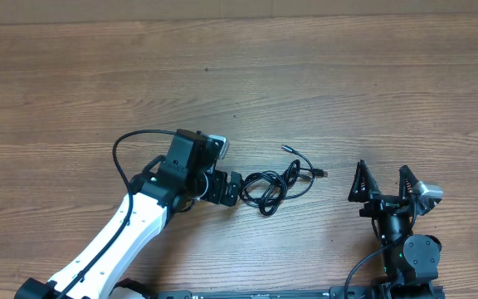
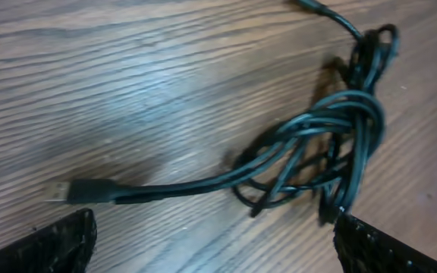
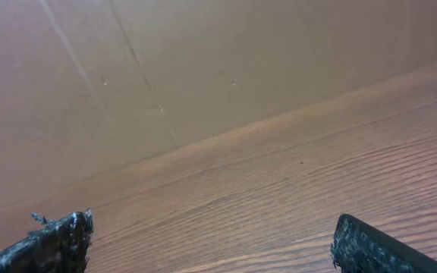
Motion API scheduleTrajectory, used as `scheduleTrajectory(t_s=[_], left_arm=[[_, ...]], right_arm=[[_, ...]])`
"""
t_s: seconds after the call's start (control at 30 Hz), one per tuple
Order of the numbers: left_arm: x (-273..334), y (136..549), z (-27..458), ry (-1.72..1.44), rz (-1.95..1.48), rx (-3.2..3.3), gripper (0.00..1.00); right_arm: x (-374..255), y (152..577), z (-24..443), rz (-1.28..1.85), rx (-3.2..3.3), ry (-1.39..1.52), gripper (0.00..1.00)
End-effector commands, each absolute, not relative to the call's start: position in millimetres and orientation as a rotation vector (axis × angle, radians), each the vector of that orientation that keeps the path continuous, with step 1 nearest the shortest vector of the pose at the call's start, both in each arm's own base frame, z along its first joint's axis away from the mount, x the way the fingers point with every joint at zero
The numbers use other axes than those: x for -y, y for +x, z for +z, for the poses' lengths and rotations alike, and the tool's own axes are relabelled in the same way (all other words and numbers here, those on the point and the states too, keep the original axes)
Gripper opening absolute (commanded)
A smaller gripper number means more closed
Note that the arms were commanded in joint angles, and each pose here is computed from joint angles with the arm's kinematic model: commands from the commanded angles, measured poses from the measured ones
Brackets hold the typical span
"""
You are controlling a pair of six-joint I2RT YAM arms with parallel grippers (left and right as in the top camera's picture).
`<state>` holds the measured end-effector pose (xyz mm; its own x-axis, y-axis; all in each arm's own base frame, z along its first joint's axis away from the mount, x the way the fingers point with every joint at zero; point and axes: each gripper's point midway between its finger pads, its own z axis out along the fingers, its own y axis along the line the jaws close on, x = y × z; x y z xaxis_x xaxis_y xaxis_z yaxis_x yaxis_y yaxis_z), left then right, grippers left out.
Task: Untangle cables
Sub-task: 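Lower the left gripper onto the cable coil and close on it, then lift the cable coil upward with the left gripper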
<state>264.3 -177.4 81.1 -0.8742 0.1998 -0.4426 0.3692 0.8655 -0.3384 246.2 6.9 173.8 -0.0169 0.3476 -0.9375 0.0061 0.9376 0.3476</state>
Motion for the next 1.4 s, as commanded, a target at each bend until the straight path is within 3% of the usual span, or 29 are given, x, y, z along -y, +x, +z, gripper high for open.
scheduleTrajectory(t_s=[0.0, 0.47, 0.67, 1.37], left_arm=[[193.9, 257.9, 84.8, 0.518, -0.615, -2.62, 1.0], [263.1, 222.6, 101.0, 0.689, -0.794, -2.525, 0.99], [270.0, 231.5, 108.4, 0.603, -0.836, -2.502, 1.0], [284.2, 229.3, 44.3, 0.309, -0.693, -2.743, 1.0]], right_arm=[[-4.9, 246.3, 172.1, 0.264, -1.566, 0.283, 1.0], [-16.0, 246.0, 171.1, 0.317, -1.58, 0.238, 1.0], [-19.5, 245.8, 171.1, 0.333, -1.584, 0.222, 1.0], [-26.1, 245.2, 169.6, 0.365, -1.595, 0.196, 1.0]])
